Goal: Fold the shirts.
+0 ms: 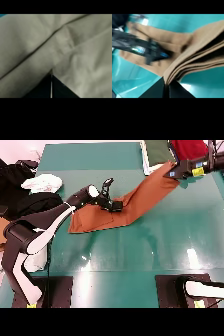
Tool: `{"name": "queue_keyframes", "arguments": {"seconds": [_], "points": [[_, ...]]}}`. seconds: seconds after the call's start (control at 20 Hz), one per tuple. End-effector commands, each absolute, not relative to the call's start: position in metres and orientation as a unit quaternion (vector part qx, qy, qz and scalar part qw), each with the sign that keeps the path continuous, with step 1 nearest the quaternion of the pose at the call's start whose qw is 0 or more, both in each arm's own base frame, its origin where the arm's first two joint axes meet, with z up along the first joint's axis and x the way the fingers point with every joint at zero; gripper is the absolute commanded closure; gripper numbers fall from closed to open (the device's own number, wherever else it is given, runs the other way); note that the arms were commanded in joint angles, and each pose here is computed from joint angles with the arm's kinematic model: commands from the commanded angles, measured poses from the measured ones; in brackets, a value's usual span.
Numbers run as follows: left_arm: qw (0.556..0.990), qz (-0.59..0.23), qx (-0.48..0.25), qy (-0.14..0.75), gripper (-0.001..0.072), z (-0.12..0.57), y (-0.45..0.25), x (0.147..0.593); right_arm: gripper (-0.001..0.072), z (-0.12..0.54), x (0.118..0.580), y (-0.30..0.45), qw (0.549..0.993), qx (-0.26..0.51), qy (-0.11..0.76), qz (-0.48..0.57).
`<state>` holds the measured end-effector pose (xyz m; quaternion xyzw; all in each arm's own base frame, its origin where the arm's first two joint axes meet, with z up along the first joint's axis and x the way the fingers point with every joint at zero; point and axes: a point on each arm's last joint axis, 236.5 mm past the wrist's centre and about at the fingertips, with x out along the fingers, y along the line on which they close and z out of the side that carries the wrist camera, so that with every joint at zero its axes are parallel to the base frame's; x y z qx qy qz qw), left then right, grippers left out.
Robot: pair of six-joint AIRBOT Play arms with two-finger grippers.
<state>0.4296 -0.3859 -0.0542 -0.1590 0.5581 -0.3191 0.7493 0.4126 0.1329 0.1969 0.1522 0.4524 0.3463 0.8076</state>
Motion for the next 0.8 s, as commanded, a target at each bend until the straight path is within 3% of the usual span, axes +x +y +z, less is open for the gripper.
{"name": "queue_keyframes", "arguments": {"seconds": [0.0,0.2,0.3,0.5,0.7,0.75], "points": [[0.752,-0.321,-0.161,0.553,0.0688,-0.057,-0.395,0.432,0.0694,0.232,0.399,0.181,0.809,0.13,0.425,0.385],[0.761,-0.333,-0.142,0.539,0.0688,-0.033,-0.388,0.44,0.0694,0.237,0.386,0.226,0.798,0.116,0.415,0.421],[0.789,-0.323,-0.115,0.509,0.0688,0.003,-0.358,0.462,0.0694,0.242,0.38,0.25,0.796,0.111,0.402,0.439],[0.866,-0.258,-0.074,0.422,0.0687,0.123,-0.238,0.504,0.0694,0.232,0.371,0.325,0.779,0.108,0.387,0.482],[0.933,-0.165,-0.075,0.31,0.0687,0.25,-0.111,0.497,0.0687,0.198,0.362,0.449,0.741,0.162,0.36,0.543],[0.943,-0.147,-0.078,0.288,0.0687,0.272,-0.089,0.489,0.0614,0.188,0.358,0.477,0.731,0.162,0.348,0.564]]}}
